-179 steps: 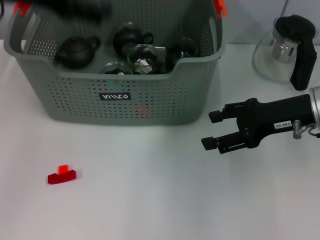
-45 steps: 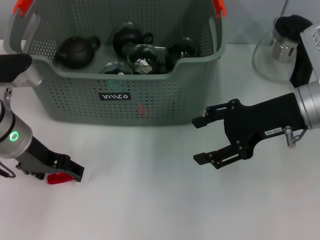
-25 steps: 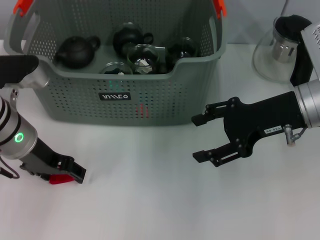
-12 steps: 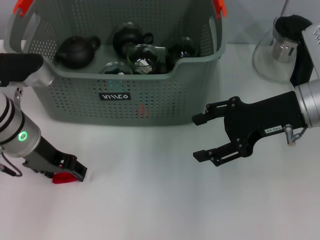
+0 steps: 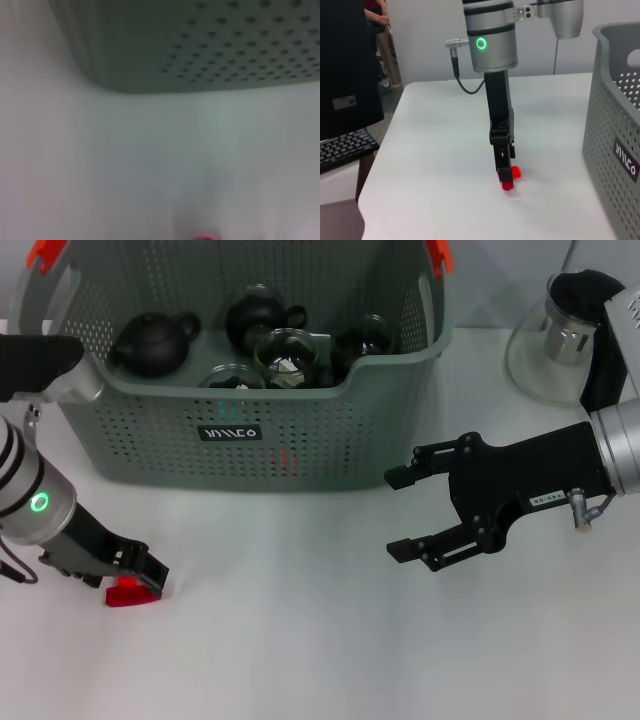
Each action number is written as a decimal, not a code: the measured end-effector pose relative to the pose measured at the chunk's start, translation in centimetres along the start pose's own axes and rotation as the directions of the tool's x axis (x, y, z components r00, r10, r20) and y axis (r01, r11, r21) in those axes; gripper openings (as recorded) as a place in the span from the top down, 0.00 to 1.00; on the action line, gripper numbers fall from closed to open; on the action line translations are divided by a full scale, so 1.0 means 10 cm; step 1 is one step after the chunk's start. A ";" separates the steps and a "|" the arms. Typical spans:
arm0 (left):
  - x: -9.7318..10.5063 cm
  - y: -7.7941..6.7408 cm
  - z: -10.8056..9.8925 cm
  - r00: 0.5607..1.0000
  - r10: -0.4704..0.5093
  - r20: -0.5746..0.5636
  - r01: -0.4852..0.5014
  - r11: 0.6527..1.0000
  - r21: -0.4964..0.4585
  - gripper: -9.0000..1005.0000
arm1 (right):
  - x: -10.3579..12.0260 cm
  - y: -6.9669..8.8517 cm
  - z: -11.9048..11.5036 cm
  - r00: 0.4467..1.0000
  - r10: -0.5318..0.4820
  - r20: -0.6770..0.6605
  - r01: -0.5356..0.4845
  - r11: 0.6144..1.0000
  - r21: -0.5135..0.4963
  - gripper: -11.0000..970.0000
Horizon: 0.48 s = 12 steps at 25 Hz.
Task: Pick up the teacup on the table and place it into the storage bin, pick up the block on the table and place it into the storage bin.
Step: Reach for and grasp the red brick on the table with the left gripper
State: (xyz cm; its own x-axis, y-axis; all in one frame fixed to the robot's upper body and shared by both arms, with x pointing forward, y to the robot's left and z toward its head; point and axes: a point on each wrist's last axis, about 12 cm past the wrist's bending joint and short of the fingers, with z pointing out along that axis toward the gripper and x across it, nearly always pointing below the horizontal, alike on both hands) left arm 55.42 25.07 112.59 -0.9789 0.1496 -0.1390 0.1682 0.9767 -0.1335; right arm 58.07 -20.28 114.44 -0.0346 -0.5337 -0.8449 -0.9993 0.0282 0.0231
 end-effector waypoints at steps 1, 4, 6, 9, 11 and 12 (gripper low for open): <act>0.00 0.00 -0.01 1.000 0.002 -0.004 -0.002 1.000 -0.001 0.22 | 0.00 0.00 0.00 1.000 0.001 0.000 -0.001 1.000 0.001 0.11; -0.01 -0.02 -0.08 1.000 0.013 -0.013 -0.013 1.000 -0.005 0.22 | 0.00 0.00 0.00 1.000 0.002 0.002 -0.002 1.000 0.002 0.11; -0.01 -0.03 -0.11 1.000 0.017 -0.012 -0.018 1.000 -0.006 0.22 | 0.00 0.00 0.00 1.000 0.002 0.002 -0.002 1.000 0.002 0.11; -0.01 -0.06 -0.13 1.000 0.026 -0.011 -0.026 1.000 -0.004 0.22 | 0.00 0.00 0.00 1.000 0.001 0.003 -0.001 1.000 0.001 0.11; -0.01 -0.08 -0.12 0.999 0.030 -0.016 -0.030 1.000 0.000 0.22 | 0.00 0.00 0.00 1.000 -0.003 0.004 0.003 1.000 0.002 0.11; 0.00 -0.09 -0.12 0.999 0.032 -0.018 -0.032 0.999 0.002 0.22 | 0.00 0.00 -0.01 1.000 -0.005 0.004 0.005 1.000 0.003 0.11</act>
State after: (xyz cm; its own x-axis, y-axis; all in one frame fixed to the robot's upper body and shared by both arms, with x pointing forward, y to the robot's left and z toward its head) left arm 55.16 24.33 113.89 -0.9749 0.1836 -0.1259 0.1998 0.9710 -0.1309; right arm 58.07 -20.34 114.45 -0.0298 -0.5302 -0.8474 -0.9995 0.0277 0.0177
